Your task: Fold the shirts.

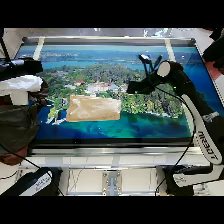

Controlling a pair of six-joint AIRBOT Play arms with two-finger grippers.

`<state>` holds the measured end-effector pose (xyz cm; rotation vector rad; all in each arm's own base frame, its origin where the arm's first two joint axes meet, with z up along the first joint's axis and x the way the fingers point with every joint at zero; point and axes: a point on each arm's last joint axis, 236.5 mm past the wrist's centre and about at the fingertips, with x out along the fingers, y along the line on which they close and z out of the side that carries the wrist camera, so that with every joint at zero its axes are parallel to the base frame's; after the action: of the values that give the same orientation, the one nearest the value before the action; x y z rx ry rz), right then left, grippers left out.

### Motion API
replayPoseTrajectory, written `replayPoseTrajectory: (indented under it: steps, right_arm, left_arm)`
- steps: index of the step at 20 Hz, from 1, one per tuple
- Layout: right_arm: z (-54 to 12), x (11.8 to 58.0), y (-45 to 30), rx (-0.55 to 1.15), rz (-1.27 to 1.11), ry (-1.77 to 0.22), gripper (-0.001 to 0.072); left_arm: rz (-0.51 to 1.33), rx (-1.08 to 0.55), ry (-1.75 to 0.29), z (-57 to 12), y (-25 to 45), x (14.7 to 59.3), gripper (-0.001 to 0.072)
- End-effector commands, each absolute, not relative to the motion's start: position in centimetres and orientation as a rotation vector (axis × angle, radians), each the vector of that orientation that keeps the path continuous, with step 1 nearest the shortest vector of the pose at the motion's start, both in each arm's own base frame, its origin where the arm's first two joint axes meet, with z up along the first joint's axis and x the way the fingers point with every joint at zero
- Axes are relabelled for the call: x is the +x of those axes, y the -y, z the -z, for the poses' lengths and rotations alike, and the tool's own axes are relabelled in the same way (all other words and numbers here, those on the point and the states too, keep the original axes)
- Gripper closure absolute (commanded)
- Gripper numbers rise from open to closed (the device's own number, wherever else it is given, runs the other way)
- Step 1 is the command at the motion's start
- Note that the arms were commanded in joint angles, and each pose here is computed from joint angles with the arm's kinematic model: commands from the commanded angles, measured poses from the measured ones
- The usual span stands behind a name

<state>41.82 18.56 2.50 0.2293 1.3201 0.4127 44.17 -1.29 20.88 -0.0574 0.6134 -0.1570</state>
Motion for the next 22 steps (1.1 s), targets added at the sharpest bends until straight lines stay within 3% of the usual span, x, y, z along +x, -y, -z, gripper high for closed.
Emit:
replayPoseTrajectory:
  steps: [1, 3, 5, 14, 15, 16, 17, 18, 22]
  right_arm:
    - [2.2, 40.9, -17.3, 0.652, -0.515, -1.488, 0.0120]
    - [4.6, 41.8, -18.3, 0.834, -0.562, -1.506, 0.0099]
    - [7.3, 41.3, -19.7, 0.904, -0.572, -1.575, 0.0022]
    - [9.4, 41.1, -29.6, 0.876, -0.660, -1.505, 0.0044]
    - [9.4, 40.6, -30.5, 0.866, -0.671, -1.509, 0.0094]
    - [9.1, 40.3, -31.4, 0.871, -0.686, -1.513, 0.0199]
    - [8.5, 39.9, -32.3, 0.890, -0.715, -1.515, 0.0413]
    - [7.4, 39.7, -33.1, 0.897, -0.762, -1.509, 0.0681]
    - [-1.3, 41.5, -31.6, 0.768, -0.996, -1.369, 0.0701]
  left_arm:
    - [0.168, -0.084, -0.637, -19.9, 1.6, 44.6, 0.0695]
    - [0.168, -0.086, -0.646, -19.5, 1.6, 44.8, 0.0696]
    - [0.168, -0.087, -0.652, -19.2, 1.6, 44.9, 0.0695]
    - [0.174, -0.095, -0.661, -18.9, 1.7, 45.0, 0.0695]
    - [0.176, -0.094, -0.669, -18.8, 1.8, 44.8, 0.0695]
    - [0.179, -0.094, -0.680, -18.6, 1.8, 44.7, 0.0696]
    - [0.182, -0.094, -0.692, -18.4, 1.9, 44.5, 0.0695]
    - [0.186, -0.093, -0.703, -18.2, 2.0, 44.3, 0.0695]
    - [0.187, -0.093, -0.706, -18.1, 2.0, 44.2, 0.0696]
